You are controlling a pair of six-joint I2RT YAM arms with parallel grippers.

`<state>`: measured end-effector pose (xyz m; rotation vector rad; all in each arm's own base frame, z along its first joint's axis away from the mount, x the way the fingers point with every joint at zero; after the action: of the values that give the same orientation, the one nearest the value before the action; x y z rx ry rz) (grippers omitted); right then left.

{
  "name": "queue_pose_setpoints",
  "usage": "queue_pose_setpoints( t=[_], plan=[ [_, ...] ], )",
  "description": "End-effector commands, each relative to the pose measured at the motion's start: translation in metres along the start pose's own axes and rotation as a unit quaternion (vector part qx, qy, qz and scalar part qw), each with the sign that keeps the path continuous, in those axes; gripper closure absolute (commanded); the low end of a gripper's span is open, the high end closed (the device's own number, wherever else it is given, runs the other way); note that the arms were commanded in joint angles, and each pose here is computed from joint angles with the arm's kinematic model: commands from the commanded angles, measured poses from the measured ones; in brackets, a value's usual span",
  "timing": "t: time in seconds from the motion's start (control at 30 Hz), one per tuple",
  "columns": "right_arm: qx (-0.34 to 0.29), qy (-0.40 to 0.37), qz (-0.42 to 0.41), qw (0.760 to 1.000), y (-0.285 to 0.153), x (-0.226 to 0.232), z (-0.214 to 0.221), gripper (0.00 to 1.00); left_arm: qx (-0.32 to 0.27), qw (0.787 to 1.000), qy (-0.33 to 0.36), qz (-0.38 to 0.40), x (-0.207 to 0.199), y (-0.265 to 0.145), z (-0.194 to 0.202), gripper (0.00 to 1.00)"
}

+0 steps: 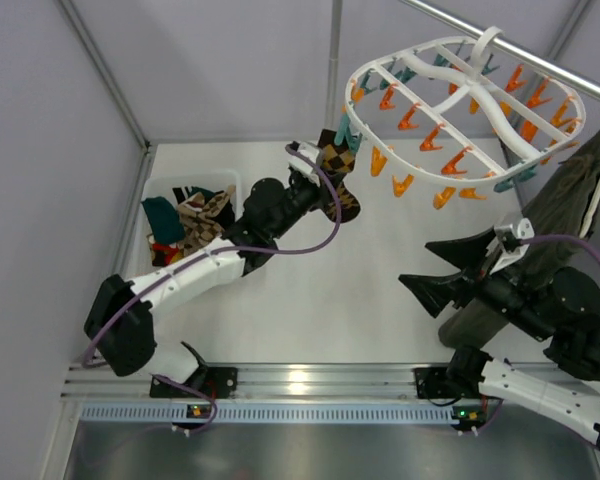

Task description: Remove the socks clipped to the hanger

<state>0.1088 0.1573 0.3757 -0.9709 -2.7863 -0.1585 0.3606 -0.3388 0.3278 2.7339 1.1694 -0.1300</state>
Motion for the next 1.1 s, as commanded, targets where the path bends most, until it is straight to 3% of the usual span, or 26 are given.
queue_pose_setpoints(
  t=[0.0,0.2,0.33,0.57,0.63,0.7,0.9,1.07],
  plan=[
    [-0.072,0.026,0.01,0.997,-0.009,0.002,-0.047,0.01,-0.055,0.998,-0.006,-0.01,-0.017,-0.028,-0.035,1.0],
    [-0.074,0.03,0.015,0.997,-0.013,0.005,-0.072,0.01,-0.057,0.998,-0.006,0.015,-0.065,-0.048,-0.033,1.0],
    [-0.084,0.039,0.033,0.995,-0.023,0.002,-0.095,0.01,-0.053,0.998,0.034,0.003,-0.097,-0.045,-0.029,1.0],
    [-0.031,0.037,0.159,0.986,-0.029,-0.034,-0.097,0.02,-0.037,0.994,0.106,-0.001,-0.179,-0.038,-0.013,1.0],
    [-0.032,0.044,0.21,0.976,-0.04,-0.048,-0.106,0.04,-0.028,0.988,0.147,-0.03,-0.19,-0.03,-0.006,1.0],
    [0.004,0.029,0.254,0.967,-0.042,-0.06,-0.097,0.07,-0.022,0.984,0.173,-0.04,-0.213,-0.024,0.003,1.0],
    [0.076,-0.001,0.311,0.947,-0.047,-0.073,-0.088,0.11,0.006,0.951,0.296,-0.092,-0.241,-0.007,0.027,1.0],
    [0.111,-0.023,0.364,0.924,-0.049,-0.086,-0.086,0.17,0.017,0.93,0.345,-0.121,-0.252,0.009,0.038,1.0]
  ],
)
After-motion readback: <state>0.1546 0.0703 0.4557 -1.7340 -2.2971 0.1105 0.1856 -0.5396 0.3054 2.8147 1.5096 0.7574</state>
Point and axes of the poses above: each gripper's point midway between its finger pads, its own y axis out along the fingers, its own x axis along the line the jaws close on, z = x × y, the point moved 1 cm from there along -y, back along the fingers, and after that the axes turned 3 degrees about -y, right-handed, at the moved point
